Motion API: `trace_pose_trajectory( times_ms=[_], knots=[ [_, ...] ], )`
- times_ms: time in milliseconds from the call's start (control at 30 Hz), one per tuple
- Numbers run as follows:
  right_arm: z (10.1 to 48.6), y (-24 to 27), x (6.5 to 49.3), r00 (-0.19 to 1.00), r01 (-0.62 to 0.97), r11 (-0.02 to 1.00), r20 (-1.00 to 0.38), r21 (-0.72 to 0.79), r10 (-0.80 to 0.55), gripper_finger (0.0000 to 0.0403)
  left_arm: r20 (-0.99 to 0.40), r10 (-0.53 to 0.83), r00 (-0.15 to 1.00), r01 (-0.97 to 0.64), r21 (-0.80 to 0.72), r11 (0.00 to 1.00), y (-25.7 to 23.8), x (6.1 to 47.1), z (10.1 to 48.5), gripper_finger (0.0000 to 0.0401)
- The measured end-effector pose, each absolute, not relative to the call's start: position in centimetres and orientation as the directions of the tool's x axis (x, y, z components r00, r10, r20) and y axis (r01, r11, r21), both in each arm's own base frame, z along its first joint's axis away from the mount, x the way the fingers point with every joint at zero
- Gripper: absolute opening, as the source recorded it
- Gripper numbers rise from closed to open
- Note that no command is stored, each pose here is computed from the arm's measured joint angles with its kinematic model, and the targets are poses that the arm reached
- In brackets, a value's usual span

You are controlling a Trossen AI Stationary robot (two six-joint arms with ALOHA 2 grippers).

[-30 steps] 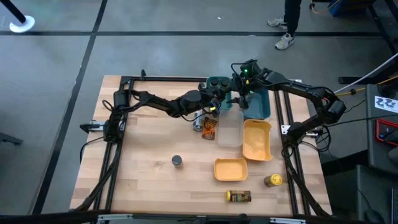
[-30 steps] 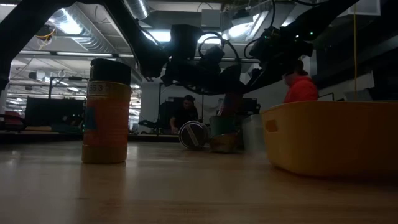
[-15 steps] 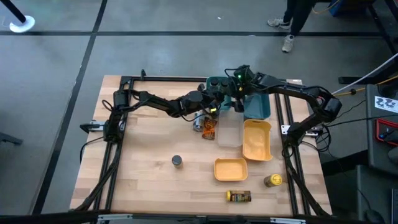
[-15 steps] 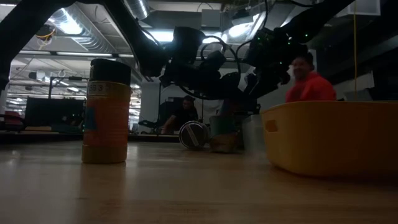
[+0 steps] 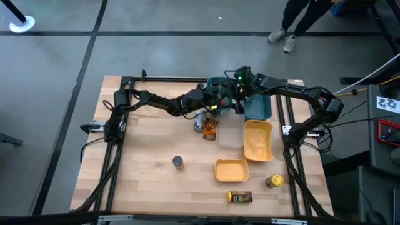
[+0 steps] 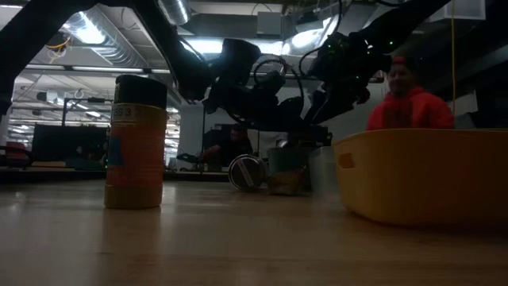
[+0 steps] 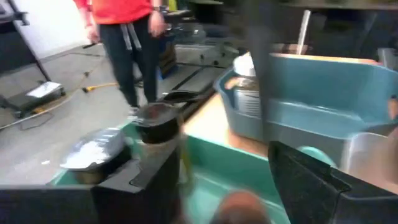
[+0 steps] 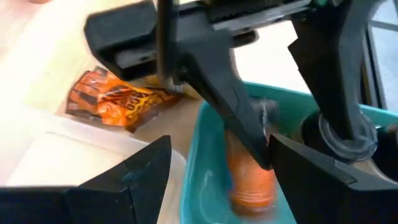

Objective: Sort spices by type
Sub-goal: Put the yellow seasoning into the green bin

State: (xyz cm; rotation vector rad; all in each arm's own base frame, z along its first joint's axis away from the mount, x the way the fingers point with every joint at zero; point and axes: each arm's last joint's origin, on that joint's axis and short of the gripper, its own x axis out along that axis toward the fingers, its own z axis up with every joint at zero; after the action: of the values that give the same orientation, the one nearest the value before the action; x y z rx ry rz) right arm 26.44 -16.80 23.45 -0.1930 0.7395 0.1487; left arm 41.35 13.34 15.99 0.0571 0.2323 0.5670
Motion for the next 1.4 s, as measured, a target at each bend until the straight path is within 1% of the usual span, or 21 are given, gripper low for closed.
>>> trace_pose_trajectory(
  times_ms=[100, 367, 633, 800, 1000, 1100, 1233, 1400],
  knots=[
    [23.4, -16.9, 26.4, 0.729, -0.198, 0.972, -0.682, -0.125, 0.060, 0.0269, -0.212, 0.537, 0.817, -0.523, 0.119, 0.844, 13.3, 41.3, 15.9, 0.0234],
    [23.4, -17.0, 26.4, 0.724, -0.185, 0.973, -0.688, -0.134, 0.043, 0.0269, -0.212, 0.532, 0.820, -0.519, 0.119, 0.847, 13.2, 41.4, 15.9, 0.0233],
    [23.3, -17.2, 26.2, 0.696, -0.141, 0.975, -0.718, -0.170, -0.024, 0.0269, -0.203, 0.529, 0.824, -0.516, 0.116, 0.849, 13.1, 41.4, 16.1, 0.0234],
    [23.1, -17.2, 26.0, 0.653, -0.110, 0.976, -0.754, -0.188, -0.072, 0.0269, -0.174, 0.527, 0.832, -0.516, 0.107, 0.850, 13.0, 41.2, 17.6, 0.0234],
    [23.6, -17.0, 25.7, 0.612, -0.116, 0.982, -0.789, -0.151, -0.049, 0.0269, -0.129, 0.513, 0.848, -0.505, 0.095, 0.858, 12.0, 40.9, 20.0, 0.0234],
    [24.4, -16.8, 25.4, 0.595, -0.122, 0.984, -0.803, -0.127, -0.030, 0.0269, -0.150, 0.494, 0.856, -0.484, 0.101, 0.869, 11.1, 40.6, 21.2, 0.0234],
    [25.1, -16.1, 25.0, 0.591, -0.148, 0.986, -0.807, -0.082, 0.022, 0.0269, -0.229, 0.457, 0.859, -0.441, 0.122, 0.889, 9.3, 40.0, 22.3, 0.0234],
    [25.8, -14.8, 24.9, 0.597, -0.168, 0.985, -0.800, -0.049, 0.062, 0.0269, -0.321, 0.392, 0.862, -0.365, 0.145, 0.920, 6.2, 38.5, 24.7, 0.0234]
  ],
)
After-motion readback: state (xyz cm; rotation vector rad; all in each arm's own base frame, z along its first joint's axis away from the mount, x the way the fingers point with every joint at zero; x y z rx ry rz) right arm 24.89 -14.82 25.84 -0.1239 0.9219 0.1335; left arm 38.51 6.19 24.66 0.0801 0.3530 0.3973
